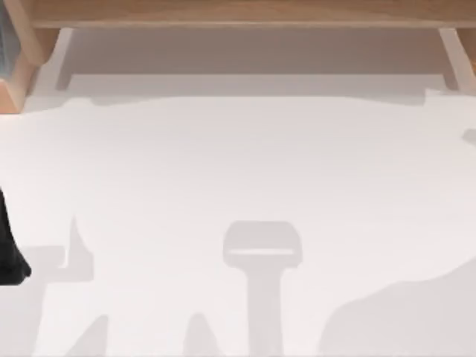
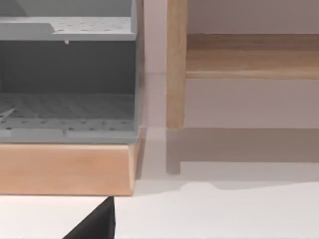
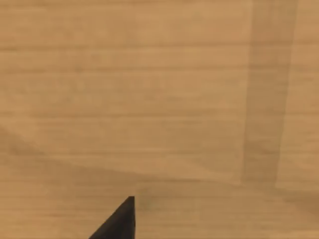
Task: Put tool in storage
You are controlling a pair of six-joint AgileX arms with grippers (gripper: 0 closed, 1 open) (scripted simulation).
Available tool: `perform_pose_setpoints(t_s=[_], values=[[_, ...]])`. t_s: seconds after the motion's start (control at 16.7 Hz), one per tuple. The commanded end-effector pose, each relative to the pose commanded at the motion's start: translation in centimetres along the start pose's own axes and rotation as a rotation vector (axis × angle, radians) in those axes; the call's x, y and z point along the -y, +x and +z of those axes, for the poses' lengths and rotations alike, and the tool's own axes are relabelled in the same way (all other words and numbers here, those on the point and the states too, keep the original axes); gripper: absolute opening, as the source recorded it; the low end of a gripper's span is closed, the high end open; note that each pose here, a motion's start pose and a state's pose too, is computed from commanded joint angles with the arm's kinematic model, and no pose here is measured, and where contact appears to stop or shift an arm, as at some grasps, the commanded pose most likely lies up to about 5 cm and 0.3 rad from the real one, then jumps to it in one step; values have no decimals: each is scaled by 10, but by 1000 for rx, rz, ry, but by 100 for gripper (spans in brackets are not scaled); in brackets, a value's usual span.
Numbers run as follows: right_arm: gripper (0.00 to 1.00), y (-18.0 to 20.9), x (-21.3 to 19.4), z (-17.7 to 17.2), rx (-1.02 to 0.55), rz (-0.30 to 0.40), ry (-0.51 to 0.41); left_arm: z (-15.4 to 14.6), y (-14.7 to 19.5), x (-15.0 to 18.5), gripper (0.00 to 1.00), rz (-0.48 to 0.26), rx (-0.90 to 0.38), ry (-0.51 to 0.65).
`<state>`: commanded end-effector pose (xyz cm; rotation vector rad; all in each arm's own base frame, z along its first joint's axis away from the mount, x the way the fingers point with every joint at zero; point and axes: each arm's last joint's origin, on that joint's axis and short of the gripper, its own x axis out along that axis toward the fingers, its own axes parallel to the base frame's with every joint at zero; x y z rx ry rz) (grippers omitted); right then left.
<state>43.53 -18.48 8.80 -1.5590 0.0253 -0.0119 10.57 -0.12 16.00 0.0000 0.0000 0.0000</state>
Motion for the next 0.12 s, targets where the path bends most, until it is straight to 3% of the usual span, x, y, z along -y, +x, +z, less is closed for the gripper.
perform_pose_setpoints(t_s=[0.12], values=[[100, 0, 0, 0, 0, 0, 0, 0, 0, 0, 100, 0, 0, 0]])
